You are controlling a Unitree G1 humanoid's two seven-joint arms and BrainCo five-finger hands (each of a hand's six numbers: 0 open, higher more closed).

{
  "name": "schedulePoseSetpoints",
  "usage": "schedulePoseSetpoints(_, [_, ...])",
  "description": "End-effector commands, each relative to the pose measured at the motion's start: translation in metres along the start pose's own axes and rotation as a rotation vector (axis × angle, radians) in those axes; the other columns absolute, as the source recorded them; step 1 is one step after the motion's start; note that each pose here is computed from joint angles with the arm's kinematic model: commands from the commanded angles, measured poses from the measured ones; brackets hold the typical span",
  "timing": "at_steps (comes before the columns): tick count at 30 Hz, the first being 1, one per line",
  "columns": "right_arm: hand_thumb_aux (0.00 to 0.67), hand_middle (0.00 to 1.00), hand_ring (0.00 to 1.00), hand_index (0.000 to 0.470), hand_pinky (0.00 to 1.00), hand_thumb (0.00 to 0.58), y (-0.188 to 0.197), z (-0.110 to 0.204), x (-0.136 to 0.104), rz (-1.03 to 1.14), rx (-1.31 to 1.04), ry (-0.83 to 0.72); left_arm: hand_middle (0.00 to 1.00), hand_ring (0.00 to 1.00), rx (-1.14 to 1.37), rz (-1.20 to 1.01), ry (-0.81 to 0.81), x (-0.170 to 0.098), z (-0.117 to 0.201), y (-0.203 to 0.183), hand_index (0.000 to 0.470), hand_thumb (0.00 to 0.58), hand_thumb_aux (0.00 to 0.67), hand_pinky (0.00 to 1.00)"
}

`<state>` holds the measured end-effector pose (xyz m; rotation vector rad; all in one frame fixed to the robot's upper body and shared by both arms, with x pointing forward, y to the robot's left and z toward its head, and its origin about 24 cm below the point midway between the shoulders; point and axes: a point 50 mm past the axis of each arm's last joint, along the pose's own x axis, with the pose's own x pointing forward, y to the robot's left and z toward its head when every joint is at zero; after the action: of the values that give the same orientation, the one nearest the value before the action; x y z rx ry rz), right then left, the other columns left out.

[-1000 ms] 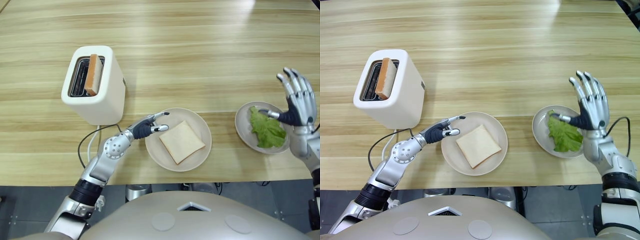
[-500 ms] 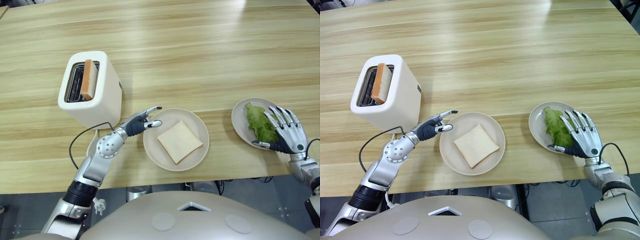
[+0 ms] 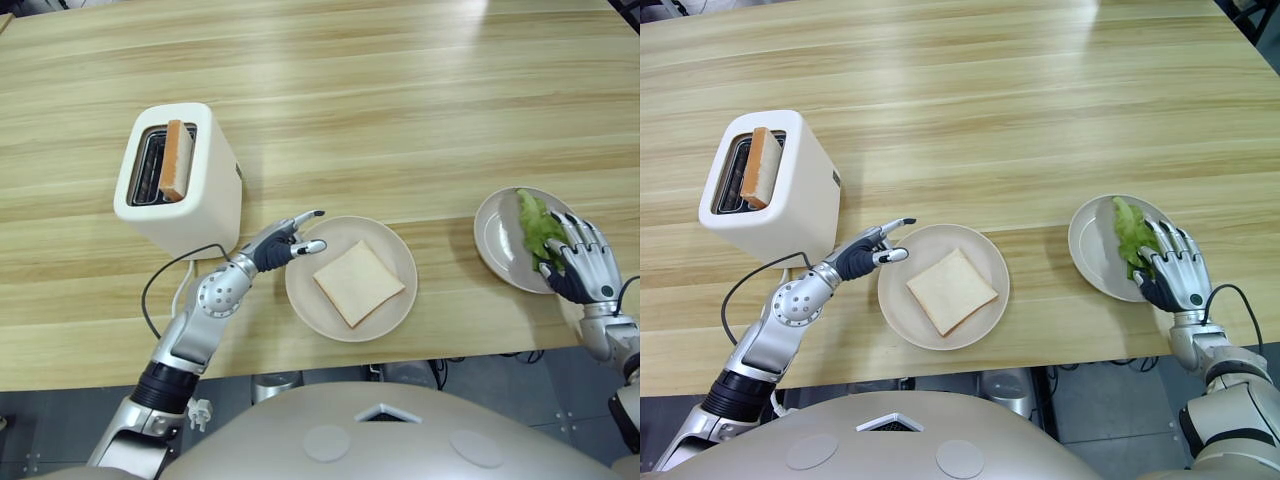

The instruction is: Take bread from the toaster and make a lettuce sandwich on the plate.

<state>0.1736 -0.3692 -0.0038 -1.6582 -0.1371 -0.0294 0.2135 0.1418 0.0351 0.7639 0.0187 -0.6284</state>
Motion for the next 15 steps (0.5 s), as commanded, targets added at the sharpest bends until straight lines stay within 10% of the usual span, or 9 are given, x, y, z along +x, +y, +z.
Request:
schedulePoseSetpoints(1, [0.67, 0.0, 0.0, 0.46, 0.0, 0.58, 0.007, 0.009, 0.001, 0.043, 0.029, -0.022, 1.0, 1.0, 0.006, 0.006, 0.013, 0.002, -0.003, 0.0, 0.0, 0.0, 0.0, 1.0])
schedulePoseSetpoints(9, [0.67, 0.0, 0.0, 0.46, 0.0, 0.58, -0.01, 0.005, 0.021, -0.082, 0.065, -0.013, 1.0, 1.0, 0.001, 0.016, 0.008, 0.003, -0.004, -0.001, 0.0, 0.0, 0.0, 1.0])
schedulePoseSetpoints(10, [0.67, 0.84, 0.84, 0.46, 0.84, 0.58, -0.016, 0.004, 0.026, -0.113, 0.072, -0.016, 1.0, 1.0, 0.0, 0.026, 0.002, 0.003, -0.003, 0.001, 0.0, 0.0, 0.0, 1.0])
schedulePoseSetpoints(11, [0.67, 1.0, 1.0, 0.46, 1.0, 0.58, -0.021, 0.002, 0.031, -0.146, 0.087, -0.018, 1.0, 1.0, -0.005, 0.04, -0.006, 0.004, -0.002, 0.003, 0.0, 0.0, 0.0, 1.0])
schedulePoseSetpoints(15, [0.67, 1.0, 1.0, 0.46, 1.0, 0.58, -0.052, 0.004, 0.058, -0.3, 0.147, -0.089, 1.0, 1.0, -0.013, 0.121, -0.019, 0.002, -0.002, 0.021, 0.0, 0.0, 0.0, 1.0])
